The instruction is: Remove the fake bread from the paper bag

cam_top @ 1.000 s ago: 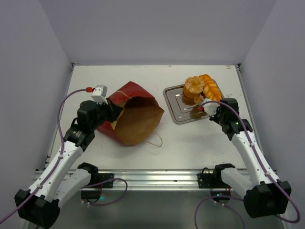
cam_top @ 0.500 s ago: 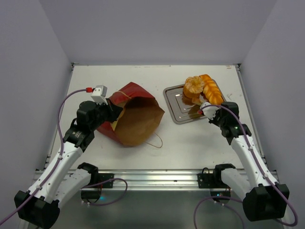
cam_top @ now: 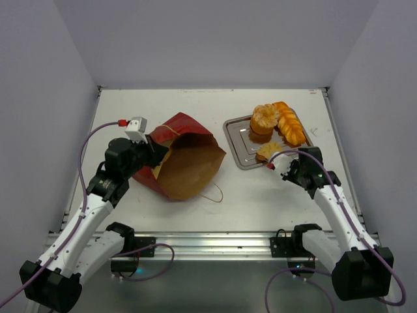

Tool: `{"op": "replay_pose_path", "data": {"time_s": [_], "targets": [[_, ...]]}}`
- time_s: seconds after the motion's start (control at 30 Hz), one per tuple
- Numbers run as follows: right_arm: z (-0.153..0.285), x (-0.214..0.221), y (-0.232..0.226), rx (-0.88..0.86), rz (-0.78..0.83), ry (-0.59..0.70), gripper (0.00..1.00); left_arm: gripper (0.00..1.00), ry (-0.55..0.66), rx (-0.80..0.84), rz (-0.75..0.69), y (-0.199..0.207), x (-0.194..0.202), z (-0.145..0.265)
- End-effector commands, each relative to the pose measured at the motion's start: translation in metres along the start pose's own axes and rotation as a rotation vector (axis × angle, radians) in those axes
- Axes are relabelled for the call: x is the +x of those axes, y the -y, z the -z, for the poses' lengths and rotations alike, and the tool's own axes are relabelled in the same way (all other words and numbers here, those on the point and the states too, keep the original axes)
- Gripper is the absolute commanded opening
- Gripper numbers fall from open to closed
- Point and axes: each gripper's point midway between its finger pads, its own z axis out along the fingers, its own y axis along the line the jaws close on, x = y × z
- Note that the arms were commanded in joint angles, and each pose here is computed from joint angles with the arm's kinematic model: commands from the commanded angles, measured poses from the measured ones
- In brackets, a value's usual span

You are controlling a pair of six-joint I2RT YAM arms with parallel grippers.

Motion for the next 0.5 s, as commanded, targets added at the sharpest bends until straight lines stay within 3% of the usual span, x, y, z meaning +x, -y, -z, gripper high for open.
{"op": "replay_pose_path", "data": {"time_s": [0.0,0.47], "targets": [[-0.005,0.004,-0.008,-0.036,0.007,-0.015,0.22,0.0,0.019,0.045,-0.013,0.009,-0.006,0.002],[-0.018,0.007,0.036,0.108,-0.113,-0.12,0.28,0.0,0.019,0.041,-0.02,0.009,-0.007,0.004]]}}
